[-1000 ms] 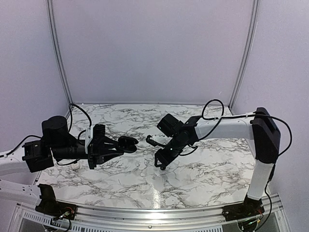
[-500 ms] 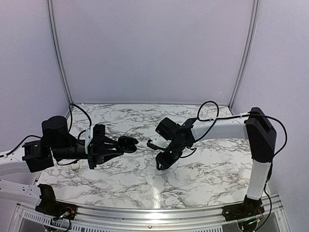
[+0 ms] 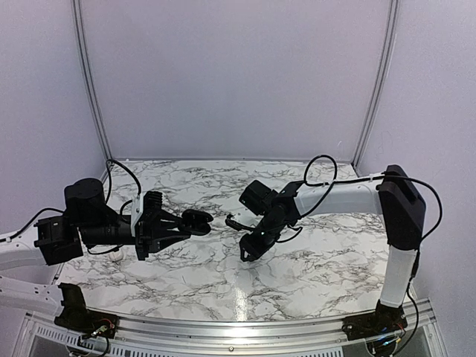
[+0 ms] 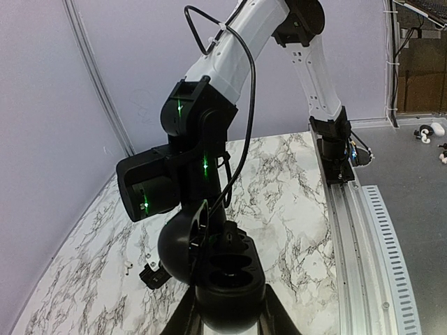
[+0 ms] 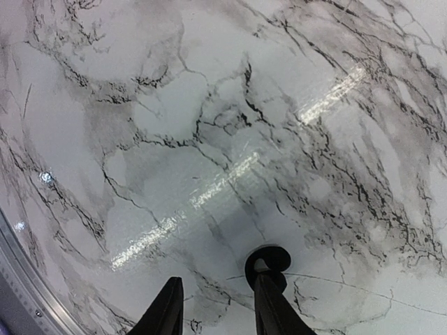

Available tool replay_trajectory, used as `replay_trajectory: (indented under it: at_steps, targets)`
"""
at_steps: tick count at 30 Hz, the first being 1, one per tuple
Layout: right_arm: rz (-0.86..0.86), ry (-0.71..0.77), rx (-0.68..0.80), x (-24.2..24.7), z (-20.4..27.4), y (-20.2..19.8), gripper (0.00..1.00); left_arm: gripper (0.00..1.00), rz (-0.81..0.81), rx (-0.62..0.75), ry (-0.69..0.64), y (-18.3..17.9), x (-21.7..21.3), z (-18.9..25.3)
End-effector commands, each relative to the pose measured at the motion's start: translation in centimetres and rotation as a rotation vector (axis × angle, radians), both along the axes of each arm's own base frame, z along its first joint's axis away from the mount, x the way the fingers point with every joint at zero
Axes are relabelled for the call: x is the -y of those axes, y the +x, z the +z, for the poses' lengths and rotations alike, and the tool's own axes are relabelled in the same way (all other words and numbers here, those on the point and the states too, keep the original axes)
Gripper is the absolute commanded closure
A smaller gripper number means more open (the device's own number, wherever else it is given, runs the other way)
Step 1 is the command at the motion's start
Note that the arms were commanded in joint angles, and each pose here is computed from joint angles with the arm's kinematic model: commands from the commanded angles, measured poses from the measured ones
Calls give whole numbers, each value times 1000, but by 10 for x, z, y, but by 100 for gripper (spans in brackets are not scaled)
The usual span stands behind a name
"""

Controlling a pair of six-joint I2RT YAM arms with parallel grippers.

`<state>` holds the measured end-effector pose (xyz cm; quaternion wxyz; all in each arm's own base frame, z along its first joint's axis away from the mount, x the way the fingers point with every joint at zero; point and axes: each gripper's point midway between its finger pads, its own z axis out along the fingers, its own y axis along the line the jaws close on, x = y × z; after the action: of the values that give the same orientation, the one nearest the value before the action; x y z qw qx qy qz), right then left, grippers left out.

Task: Insert the wireless bluetooth earbuds into the charging case
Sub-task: Pick up the left earbud from the center of the board.

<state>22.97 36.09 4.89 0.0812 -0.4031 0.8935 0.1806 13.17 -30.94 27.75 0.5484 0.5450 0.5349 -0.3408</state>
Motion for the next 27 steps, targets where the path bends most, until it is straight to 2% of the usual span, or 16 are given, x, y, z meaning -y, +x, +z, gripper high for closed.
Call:
replay_trajectory:
  at_steps: [1, 27]
  targets:
    - [15, -5, -5, -4, -7, -2, 65, 100, 15, 22, -29, 4, -1, 7]
    - [-6, -127, 80, 19, -16, 15, 72, 100, 23, 24, -29, 5, -1, 6]
